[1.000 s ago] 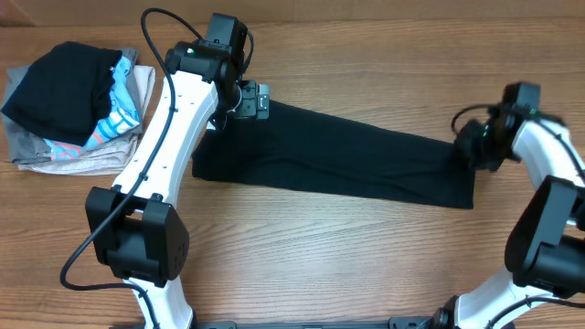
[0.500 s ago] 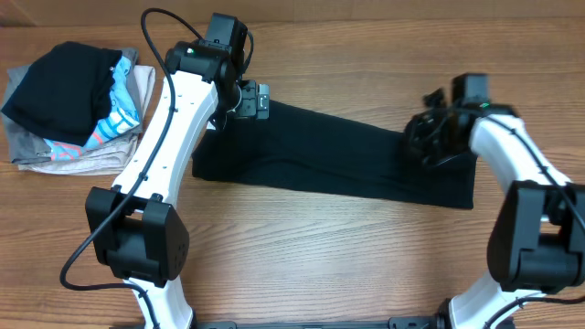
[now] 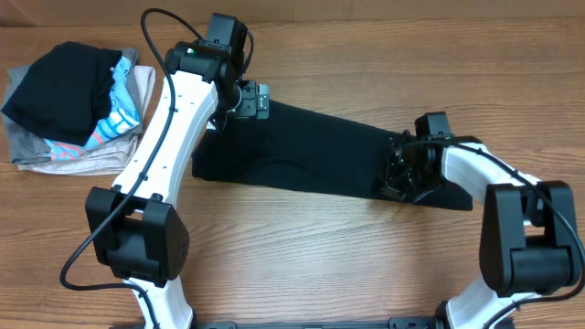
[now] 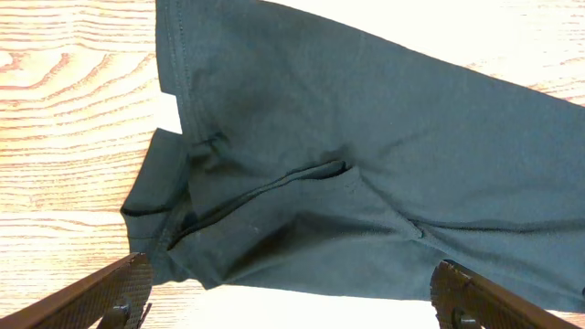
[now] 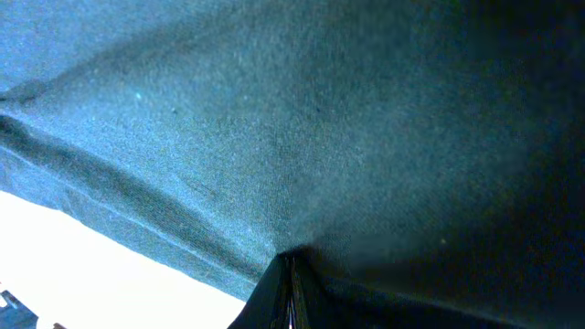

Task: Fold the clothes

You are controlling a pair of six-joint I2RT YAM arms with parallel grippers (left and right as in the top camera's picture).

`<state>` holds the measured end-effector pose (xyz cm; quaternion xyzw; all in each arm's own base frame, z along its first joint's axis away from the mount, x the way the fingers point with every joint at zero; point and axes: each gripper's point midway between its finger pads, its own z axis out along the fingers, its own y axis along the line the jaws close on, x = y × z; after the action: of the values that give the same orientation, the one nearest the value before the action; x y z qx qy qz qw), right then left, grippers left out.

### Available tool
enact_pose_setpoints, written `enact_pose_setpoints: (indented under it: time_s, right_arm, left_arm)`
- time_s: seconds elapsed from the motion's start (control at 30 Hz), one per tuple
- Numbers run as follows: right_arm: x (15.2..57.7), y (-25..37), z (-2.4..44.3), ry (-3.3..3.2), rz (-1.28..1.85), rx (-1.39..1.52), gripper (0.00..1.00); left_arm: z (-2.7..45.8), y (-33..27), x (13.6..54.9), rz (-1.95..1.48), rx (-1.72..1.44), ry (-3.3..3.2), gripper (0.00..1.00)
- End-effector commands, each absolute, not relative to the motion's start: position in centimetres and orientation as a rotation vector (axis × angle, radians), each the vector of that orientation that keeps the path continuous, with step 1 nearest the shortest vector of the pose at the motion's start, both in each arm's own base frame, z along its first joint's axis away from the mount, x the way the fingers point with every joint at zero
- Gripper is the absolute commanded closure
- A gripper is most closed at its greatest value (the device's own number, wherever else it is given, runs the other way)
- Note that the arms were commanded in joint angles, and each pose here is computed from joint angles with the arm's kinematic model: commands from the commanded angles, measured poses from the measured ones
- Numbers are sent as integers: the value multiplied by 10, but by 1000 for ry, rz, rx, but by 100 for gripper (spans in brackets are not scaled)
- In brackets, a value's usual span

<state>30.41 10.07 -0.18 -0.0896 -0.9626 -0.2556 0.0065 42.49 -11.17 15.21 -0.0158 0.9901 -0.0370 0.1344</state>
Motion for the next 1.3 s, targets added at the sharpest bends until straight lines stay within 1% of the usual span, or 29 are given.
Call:
enact_pose_setpoints:
  time_s: [0.0,0.1,0.2,0.33,0.4,0.43,0.53,0.63,0.77,0.97,1.03,1.13,1.23,1.27]
  right_arm:
    - [272,89,-23,-2953,-647,-307,96]
    - [274,93,-14,-2935,-691,-293,96]
    - [294,114,18,-2918,-920,-214,95]
    - [335,147,76,-2890,-1315,-108,95]
    - [350,162,96,-2874,-1479,-44,95]
    - [356,166,100,-2876,-1510,-45,95]
    - [365,174,94,-2936,-1461,-55,95]
    - [364,178,76,-3012,-1293,-85,96]
    - [354,206,60,-3028,-1249,39,96]
    - [332,224,20,-3055,-983,-12,96]
    - [323,232,12,-3035,-962,22,95]
    - [316,239,6,-3016,-945,52,91]
    - [314,240,4,-3011,-940,58,90]
    - [314,241,4,-3011,-942,59,92]
  left_arm:
    - [146,-109,425,-90,-55,2881,0]
    - [146,-109,425,-90,-55,2881,0]
    - [146,-109,425,-90,-55,2882,0]
    - [146,-109,425,-90,-55,2881,0]
    - [146,-109,425,-90,-55,2881,0]
    - [146,-109,425,-90,-55,2881,0]
    - [146,-109,425,-90,-55,2881,0]
    - [146,-109,425,-90,-55,2881,0]
    - [146,-109,425,-90,-55,2881,0]
    - [146,-109,425,-90,-55,2881,0]
    - [146,-109,425,-90,-55,2881,0]
    - [146,-109,425,-90,-55,2881,0]
    - [146,-109,425,-90,-55,2881,0]
    - [146,-109,425,-90,-55,2881,0]
